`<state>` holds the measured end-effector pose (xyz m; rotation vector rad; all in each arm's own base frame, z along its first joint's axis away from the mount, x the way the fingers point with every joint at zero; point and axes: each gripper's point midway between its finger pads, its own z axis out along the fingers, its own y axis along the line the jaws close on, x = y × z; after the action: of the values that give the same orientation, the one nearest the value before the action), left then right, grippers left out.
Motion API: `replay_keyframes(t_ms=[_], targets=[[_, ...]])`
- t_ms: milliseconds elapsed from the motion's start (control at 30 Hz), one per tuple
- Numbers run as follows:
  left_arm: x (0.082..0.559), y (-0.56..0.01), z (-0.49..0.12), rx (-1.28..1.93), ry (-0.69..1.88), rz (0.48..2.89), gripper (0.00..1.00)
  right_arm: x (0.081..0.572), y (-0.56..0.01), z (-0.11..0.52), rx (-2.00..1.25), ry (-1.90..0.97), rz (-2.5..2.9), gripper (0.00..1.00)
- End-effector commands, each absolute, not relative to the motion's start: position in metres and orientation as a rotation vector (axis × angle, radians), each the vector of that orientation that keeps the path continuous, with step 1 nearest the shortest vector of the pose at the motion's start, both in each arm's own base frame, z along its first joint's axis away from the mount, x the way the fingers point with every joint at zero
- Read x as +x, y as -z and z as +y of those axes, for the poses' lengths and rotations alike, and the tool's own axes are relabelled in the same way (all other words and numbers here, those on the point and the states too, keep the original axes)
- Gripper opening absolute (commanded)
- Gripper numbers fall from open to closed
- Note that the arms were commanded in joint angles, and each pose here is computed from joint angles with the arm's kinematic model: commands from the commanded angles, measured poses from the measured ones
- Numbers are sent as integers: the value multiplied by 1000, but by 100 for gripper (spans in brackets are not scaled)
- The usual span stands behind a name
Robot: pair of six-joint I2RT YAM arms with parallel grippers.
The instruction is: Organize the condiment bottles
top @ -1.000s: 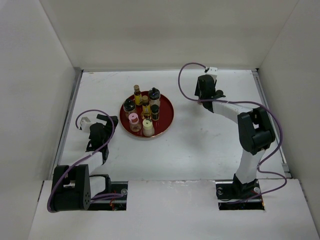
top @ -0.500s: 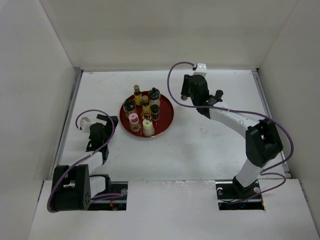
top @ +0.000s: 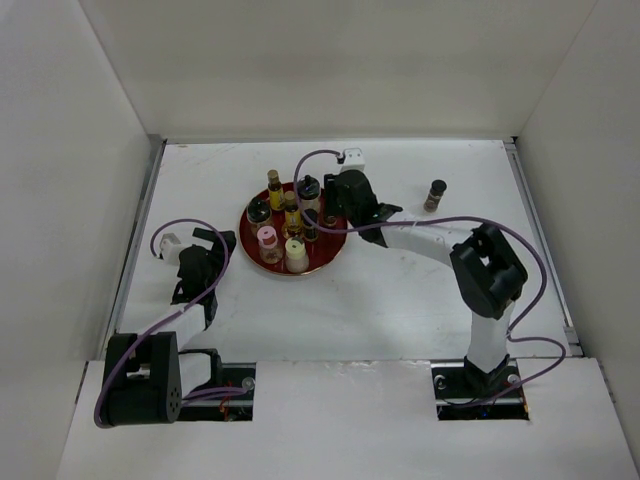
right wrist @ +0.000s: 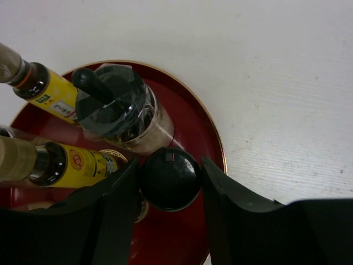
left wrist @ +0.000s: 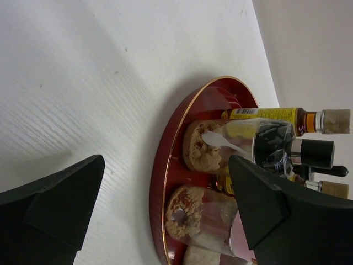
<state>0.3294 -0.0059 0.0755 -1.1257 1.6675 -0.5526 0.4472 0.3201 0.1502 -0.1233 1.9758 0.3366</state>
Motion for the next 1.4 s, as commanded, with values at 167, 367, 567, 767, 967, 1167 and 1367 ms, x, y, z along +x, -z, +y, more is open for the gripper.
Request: replay_keyframes(t_ms=[167,367,567,767,967,1167,1367], targets=[[337,-96,-5,-1088,584,1608,100,461,-164,337,-108,-350,1892,39],[337,-95,-6,-1088,587,1610,100,457,-153,338,-113,-334,1904,52],[338,-95,-8,-1084,591,1614,100,451,-169,336,-84,-366,1882,68],[337,-97,-7,-1084,598,1610,100,439,-200,325,-53,-403,1839,74],[337,-96,-7,-1087,599,1612,100,439,-234,254,78,-381,1763,58],[336,-97,-7,-1086,601,1609,100,460,-215,101,424,-46,1757,29],[336,-96,-8,-1087,597,1611,100,475,-186,29,531,175,1824,63]])
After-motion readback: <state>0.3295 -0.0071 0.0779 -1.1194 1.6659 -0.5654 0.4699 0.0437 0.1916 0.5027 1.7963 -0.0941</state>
